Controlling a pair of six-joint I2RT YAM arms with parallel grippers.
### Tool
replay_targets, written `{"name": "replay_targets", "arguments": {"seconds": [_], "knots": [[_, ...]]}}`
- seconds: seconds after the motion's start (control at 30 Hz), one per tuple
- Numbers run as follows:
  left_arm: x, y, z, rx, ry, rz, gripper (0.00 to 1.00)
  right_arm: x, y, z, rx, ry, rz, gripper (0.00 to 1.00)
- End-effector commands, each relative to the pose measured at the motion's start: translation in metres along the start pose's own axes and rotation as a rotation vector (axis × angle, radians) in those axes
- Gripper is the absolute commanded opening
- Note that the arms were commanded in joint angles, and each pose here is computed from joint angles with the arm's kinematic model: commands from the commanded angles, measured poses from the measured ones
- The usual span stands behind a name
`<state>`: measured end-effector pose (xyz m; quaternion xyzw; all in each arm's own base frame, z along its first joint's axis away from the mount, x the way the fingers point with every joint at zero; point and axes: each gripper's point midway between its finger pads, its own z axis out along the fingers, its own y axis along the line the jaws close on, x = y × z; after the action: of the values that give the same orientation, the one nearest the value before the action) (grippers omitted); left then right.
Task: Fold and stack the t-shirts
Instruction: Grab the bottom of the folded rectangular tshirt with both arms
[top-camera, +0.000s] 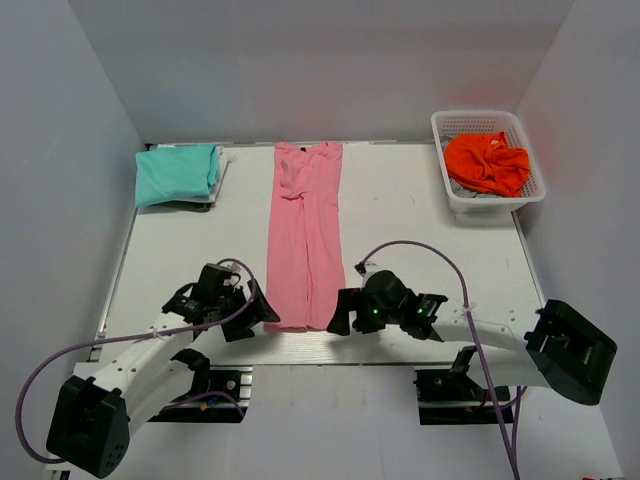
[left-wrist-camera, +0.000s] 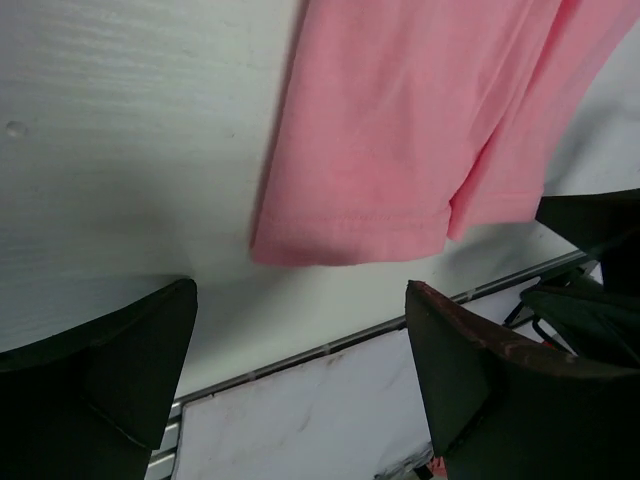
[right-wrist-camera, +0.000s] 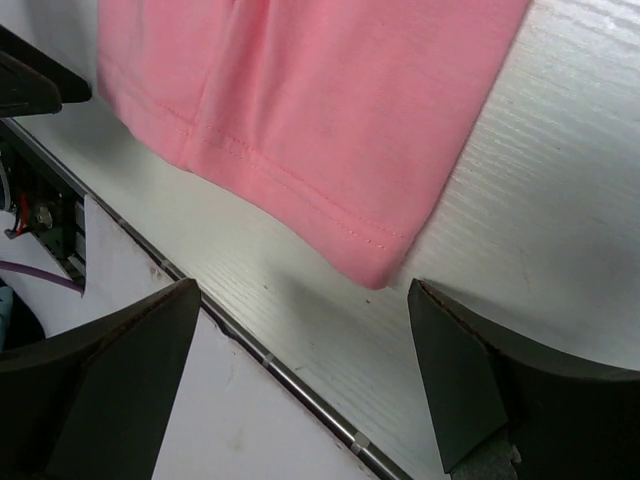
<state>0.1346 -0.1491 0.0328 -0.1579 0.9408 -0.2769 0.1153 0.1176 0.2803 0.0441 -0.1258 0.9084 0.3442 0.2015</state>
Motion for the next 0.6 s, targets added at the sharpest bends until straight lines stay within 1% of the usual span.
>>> {"name": "replay_targets", "arguments": {"seconds": [0.0, 0.03, 0.13, 0.23, 0.27, 0.3, 0.33, 0.4, 0.43, 0.5, 0.53, 0.57], "knots": [[-0.003, 0.0, 0.006, 0.018, -0.025, 0.005, 0.94, 0.001, 0.008, 0.007, -0.068, 0.011, 0.046, 0.9], [-0.002, 0.003, 0.009, 0.013, -0.02, 0.003, 0.93, 0.0, 0.015, 0.007, -0.101, 0.011, 0.045, 0.9], [-0.006, 0.005, 0.016, 0.006, -0.032, -0.006, 0.87, 0.002, 0.01, 0.014, -0.081, 0.028, 0.062, 0.9], [-0.008, 0.011, 0.021, -0.028, -0.033, -0.014, 0.76, 0.005, 0.005, 0.021, -0.056, 0.053, 0.083, 0.89], [-0.007, 0.013, 0.022, -0.035, -0.027, -0.006, 0.71, 0.006, 0.003, 0.022, -0.048, 0.059, 0.094, 0.87], [-0.01, 0.013, 0.022, -0.035, -0.041, -0.003, 0.63, 0.007, 0.003, 0.024, -0.043, 0.064, 0.099, 0.87], [-0.009, 0.015, 0.023, -0.043, -0.033, -0.006, 0.57, 0.007, 0.0, 0.025, -0.035, 0.065, 0.108, 0.83], [-0.007, 0.015, 0.024, -0.042, -0.019, 0.003, 0.49, 0.008, -0.003, 0.025, -0.019, 0.066, 0.121, 0.82], [-0.007, 0.015, 0.024, -0.042, -0.019, 0.003, 0.4, 0.009, -0.005, 0.023, -0.015, 0.064, 0.121, 0.79], [-0.007, 0.008, 0.024, -0.006, -0.012, 0.022, 0.32, 0.007, -0.009, 0.023, 0.005, 0.051, 0.137, 0.75], [-0.003, 0.005, 0.023, 0.011, 0.006, 0.022, 0.24, 0.008, -0.009, 0.021, 0.008, 0.047, 0.134, 0.73], [-0.004, 0.002, 0.023, 0.029, 0.003, 0.028, 0.23, 0.005, -0.008, 0.02, 0.005, 0.036, 0.133, 0.71]]}}
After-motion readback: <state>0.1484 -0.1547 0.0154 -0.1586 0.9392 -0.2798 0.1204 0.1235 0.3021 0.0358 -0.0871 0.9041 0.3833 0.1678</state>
